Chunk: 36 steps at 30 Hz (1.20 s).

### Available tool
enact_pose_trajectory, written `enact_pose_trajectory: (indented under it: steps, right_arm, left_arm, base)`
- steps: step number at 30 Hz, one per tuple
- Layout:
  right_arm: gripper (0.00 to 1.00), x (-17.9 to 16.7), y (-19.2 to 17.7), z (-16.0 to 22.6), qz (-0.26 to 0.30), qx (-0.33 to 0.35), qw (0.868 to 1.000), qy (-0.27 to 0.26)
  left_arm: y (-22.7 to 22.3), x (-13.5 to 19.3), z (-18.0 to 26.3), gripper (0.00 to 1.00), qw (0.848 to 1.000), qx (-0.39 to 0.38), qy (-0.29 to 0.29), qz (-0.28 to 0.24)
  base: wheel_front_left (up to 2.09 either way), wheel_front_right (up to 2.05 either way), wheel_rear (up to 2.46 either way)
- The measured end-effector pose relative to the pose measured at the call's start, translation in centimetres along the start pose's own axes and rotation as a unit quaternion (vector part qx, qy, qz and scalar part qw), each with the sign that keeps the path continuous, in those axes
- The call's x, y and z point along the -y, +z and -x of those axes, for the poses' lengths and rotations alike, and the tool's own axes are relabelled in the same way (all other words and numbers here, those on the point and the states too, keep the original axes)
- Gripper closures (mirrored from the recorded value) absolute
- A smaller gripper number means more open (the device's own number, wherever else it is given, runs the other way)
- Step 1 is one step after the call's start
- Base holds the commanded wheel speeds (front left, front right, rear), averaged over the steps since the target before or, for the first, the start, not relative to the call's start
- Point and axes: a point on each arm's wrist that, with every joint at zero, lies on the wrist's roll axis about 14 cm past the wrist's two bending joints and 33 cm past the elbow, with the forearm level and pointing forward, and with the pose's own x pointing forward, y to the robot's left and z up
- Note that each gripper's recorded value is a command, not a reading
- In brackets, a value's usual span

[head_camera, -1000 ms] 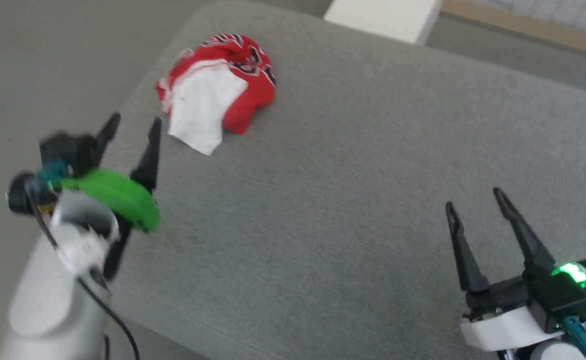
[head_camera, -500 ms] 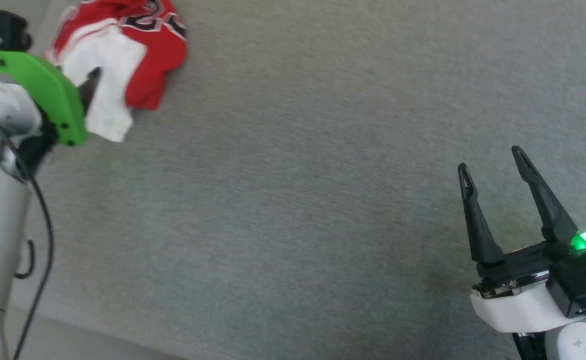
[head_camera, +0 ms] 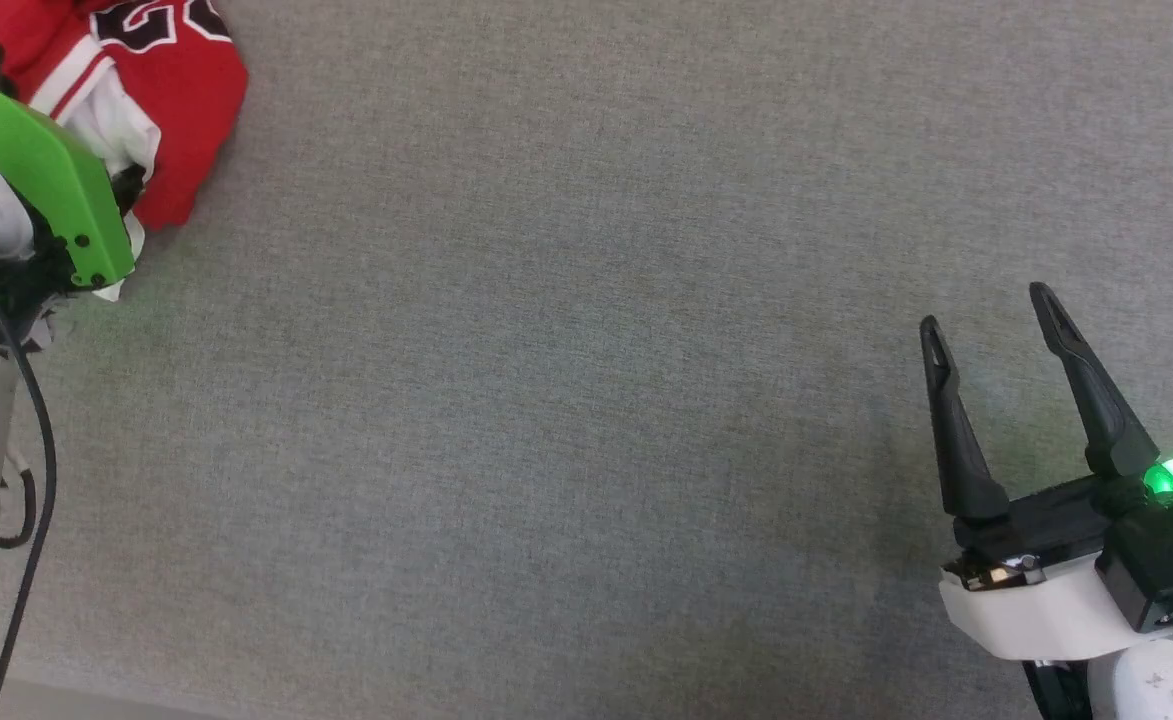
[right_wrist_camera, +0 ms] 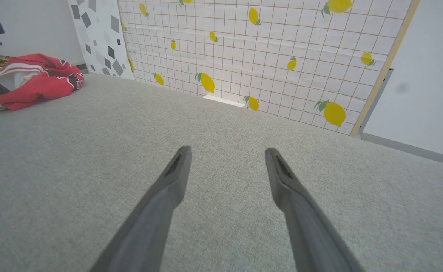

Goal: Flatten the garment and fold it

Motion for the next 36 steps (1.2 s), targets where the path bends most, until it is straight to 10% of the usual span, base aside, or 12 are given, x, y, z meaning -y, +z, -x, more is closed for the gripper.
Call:
enact_pose_trajectory:
  steps: [10,16,27,36]
  right_arm:
    - [0.00,-0.3,2.4,0.8,0.009,0.022,1.000,-0.001]
    - [0.00,0.0,4.5,2.6,0.018,0.035,0.999,-0.015]
    - [0.00,0.7,10.0,6.2,0.040,0.094,0.994,-0.049]
    - [0.00,2.9,12.1,9.5,0.050,0.119,0.987,-0.097]
  left_arm:
    - [7.6,-2.2,6.2,1.00,0.969,0.247,0.027,-0.013]
    - [13.9,-2.0,15.2,1.00,0.896,0.440,0.032,-0.048]
    - [20.6,8.3,33.9,1.00,0.725,0.671,-0.064,-0.144]
    - [18.5,21.6,37.8,1.00,0.665,0.701,-0.218,-0.138]
  base:
    - [0.00,0.00,0.00]
    - [0.00,0.00,0.00]
    - [0.00,0.00,0.00]
    - [0.00,0.00,0.00]
